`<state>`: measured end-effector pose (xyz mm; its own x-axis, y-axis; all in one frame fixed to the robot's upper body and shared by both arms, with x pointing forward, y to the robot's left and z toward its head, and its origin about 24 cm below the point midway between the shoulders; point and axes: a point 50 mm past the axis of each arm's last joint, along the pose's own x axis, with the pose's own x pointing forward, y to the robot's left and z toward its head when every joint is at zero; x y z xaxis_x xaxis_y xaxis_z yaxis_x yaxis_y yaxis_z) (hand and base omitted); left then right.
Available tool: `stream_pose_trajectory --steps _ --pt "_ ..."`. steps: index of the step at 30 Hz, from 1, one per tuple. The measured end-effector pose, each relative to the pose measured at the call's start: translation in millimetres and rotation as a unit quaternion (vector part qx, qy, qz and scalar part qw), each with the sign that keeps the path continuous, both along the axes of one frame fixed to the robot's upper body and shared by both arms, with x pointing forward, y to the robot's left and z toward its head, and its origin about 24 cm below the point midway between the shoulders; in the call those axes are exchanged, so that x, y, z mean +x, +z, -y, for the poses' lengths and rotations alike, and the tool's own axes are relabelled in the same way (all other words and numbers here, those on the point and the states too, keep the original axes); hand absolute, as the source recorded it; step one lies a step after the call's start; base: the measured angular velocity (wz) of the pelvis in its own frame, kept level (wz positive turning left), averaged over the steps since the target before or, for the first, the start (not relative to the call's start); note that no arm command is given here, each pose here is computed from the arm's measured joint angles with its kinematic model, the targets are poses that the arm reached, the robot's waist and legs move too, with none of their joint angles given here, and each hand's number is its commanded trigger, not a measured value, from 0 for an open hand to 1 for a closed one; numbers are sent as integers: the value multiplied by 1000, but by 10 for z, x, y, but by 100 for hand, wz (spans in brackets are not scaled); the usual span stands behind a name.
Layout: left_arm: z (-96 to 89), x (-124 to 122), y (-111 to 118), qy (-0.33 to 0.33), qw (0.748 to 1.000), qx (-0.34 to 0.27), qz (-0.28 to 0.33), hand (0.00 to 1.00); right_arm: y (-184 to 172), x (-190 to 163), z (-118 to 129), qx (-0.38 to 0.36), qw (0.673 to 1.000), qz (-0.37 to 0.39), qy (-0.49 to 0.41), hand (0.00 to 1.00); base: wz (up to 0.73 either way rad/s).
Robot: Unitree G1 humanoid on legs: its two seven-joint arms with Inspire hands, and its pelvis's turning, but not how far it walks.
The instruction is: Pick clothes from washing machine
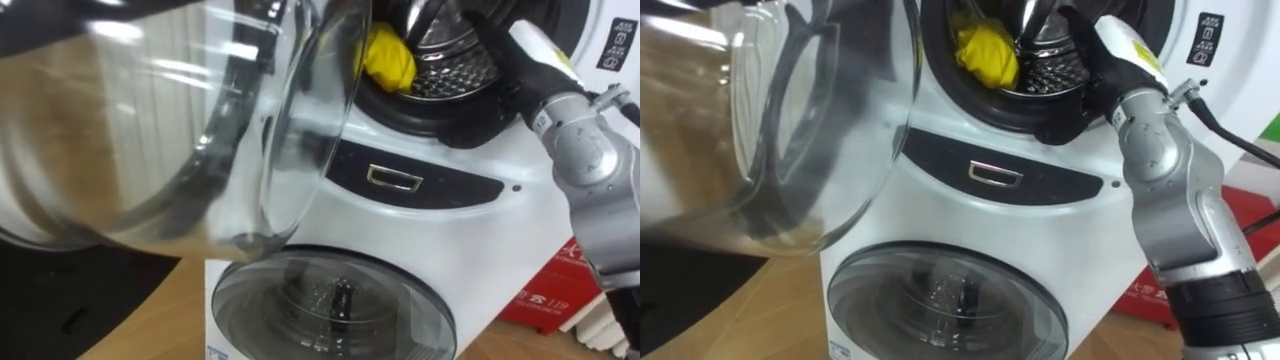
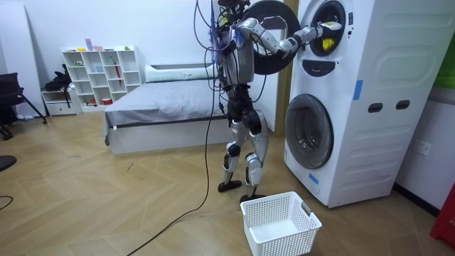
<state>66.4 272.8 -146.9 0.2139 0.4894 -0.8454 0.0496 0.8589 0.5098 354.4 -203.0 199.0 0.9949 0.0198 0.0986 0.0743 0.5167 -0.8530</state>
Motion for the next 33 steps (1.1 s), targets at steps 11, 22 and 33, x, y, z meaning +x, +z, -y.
stream_pose_trajectory --steps 11,22,33 --pt "57 210 9 -14 1000 -11 23 0 -54 8 -224 -48 996 -61 46 0 4" --pt "51 187 -5 -1 1000 -18 21 0 -13 3 -274 -49 995 -64 61 0 2" --pt "52 192 -4 11 999 -21 26 0 30 0 -299 -50 994 -64 70 0 0"
